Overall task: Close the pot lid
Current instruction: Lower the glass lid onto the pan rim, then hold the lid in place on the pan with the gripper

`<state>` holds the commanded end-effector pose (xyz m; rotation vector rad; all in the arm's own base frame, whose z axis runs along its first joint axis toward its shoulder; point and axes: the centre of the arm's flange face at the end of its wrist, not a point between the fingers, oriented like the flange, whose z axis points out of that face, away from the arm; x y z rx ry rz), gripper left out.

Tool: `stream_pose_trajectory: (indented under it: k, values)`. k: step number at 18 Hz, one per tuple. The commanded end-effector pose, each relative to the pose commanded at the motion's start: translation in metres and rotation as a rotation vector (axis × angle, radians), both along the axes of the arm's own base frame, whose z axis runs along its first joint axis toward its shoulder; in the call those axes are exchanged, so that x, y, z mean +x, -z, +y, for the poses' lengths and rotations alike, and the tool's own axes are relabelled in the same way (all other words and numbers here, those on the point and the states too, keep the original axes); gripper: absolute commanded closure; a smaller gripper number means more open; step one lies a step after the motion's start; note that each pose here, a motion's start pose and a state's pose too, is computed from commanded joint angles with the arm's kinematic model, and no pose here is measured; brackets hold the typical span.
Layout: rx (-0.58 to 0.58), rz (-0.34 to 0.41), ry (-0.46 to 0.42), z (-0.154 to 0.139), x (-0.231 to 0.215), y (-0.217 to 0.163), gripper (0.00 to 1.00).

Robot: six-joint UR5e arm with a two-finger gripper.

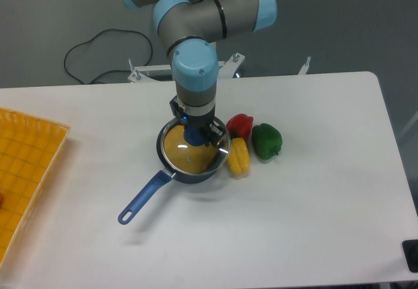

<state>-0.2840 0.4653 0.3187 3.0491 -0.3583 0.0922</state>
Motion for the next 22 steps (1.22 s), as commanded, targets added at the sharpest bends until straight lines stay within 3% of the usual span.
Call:
stream_pose_trajectory:
  k: [22]
  values:
    - [0.001,0.018,0.013,0.0044,0.0042,0.0072,0.48]
